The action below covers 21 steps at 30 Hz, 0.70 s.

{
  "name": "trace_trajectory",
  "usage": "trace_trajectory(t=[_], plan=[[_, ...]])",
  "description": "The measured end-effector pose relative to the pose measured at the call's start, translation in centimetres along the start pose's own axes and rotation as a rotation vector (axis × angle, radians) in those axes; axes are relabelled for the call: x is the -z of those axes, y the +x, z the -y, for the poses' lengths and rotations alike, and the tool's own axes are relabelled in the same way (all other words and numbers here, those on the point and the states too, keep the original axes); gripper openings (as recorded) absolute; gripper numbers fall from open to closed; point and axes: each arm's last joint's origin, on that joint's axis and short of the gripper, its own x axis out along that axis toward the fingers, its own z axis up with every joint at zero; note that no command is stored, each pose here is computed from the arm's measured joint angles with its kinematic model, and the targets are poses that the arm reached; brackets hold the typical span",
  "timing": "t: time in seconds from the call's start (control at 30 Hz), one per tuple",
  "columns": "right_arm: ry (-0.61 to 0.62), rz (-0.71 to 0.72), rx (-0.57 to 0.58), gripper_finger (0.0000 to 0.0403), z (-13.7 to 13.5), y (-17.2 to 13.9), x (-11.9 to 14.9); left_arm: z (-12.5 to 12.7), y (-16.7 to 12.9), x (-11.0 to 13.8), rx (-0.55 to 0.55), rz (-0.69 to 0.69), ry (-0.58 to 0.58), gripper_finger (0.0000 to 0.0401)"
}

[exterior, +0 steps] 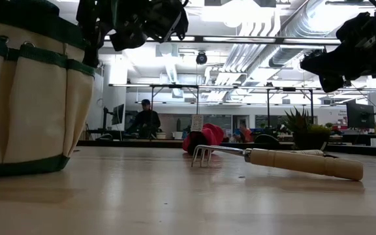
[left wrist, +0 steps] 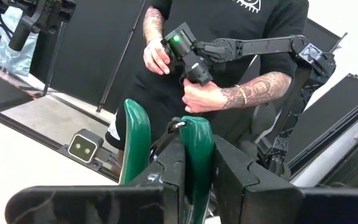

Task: Pick & Place Garden tools in Gardening bag
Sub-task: Put the left shear scissor into the gardening bag

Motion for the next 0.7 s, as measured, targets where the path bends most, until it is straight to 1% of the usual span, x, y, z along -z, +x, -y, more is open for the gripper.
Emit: trace_trajectory(t=[0.1,0.33,0.7], plan=[[0.000,0.000,0.000,0.0003,0.00,0.00,0.01,-0.06,0.02,0.26,0.000,-0.001,-0.027,0.0045],[0.000,0.000,0.000,0.0003,0.00,0.00,0.00,0.07,0.70,0.33,0.020,-0.008,-0.036,0.0045],[0.000,0.000,0.000,0.0003,0.00,0.00,0.00,0.19,0.94,0.47,0.026,-0.012,-0.060,0.0045]])
